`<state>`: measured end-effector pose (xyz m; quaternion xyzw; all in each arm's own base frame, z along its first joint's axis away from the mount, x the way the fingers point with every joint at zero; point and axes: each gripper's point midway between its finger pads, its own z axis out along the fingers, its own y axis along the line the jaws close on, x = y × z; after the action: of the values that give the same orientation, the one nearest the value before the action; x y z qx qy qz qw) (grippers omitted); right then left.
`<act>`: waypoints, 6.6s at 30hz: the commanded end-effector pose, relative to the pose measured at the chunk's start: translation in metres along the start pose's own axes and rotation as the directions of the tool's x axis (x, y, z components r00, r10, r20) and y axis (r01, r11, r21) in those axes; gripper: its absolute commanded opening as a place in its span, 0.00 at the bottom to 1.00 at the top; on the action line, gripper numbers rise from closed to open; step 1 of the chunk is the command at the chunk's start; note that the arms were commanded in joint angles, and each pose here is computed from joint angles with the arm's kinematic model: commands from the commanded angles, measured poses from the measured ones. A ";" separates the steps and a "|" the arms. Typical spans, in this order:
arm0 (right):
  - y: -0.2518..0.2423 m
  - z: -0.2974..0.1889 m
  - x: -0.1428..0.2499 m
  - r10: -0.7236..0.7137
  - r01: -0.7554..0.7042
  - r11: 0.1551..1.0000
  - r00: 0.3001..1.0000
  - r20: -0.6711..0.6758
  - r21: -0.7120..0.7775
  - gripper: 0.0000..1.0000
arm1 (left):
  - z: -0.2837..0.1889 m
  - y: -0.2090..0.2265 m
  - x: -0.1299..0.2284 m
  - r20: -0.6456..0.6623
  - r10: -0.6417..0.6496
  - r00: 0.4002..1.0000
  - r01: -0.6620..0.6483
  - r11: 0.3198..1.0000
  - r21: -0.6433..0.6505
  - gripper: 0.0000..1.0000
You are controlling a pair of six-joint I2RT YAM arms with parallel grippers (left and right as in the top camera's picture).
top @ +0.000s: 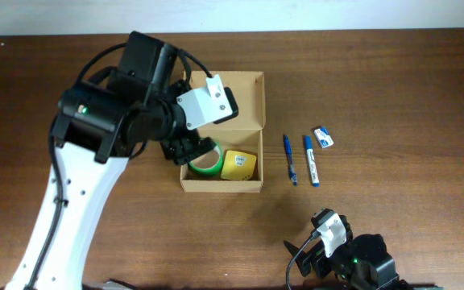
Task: Pack container
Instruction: 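Lift the left gripper out of the box and retract to the left, then move the right gripper over the blue-white staples box, then lower the right gripper and grasp the staples box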
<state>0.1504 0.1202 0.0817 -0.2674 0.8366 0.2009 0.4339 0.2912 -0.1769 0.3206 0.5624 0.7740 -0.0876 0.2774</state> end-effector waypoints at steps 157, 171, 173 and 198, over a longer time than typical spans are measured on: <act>-0.222 0.093 -0.096 0.957 -0.726 -0.151 0.063 0.283 0.671 0.99 | 0.005 0.003 0.152 -0.001 -0.612 0.791 0.601 0.777 -0.188 1.00; -0.230 0.125 -0.075 0.956 -0.720 -0.203 -0.001 0.292 0.664 0.99 | 0.005 0.003 0.152 -0.001 -0.612 0.791 0.601 0.777 -0.187 1.00; -0.232 0.131 -0.071 0.957 -0.720 -0.204 -0.004 0.290 0.664 0.99 | 0.005 0.003 0.152 -0.001 -0.612 0.791 0.601 0.777 -0.187 1.00; -0.257 0.143 -0.048 0.959 -0.642 -0.240 -0.040 0.281 0.728 0.99 | 0.005 0.003 0.152 -0.001 -0.612 0.791 0.601 0.777 -0.187 1.00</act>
<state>0.4165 0.0199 0.0177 0.5457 0.8360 0.0432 0.0375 0.2611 -0.0553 0.2368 0.2677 0.9239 -0.0880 0.2589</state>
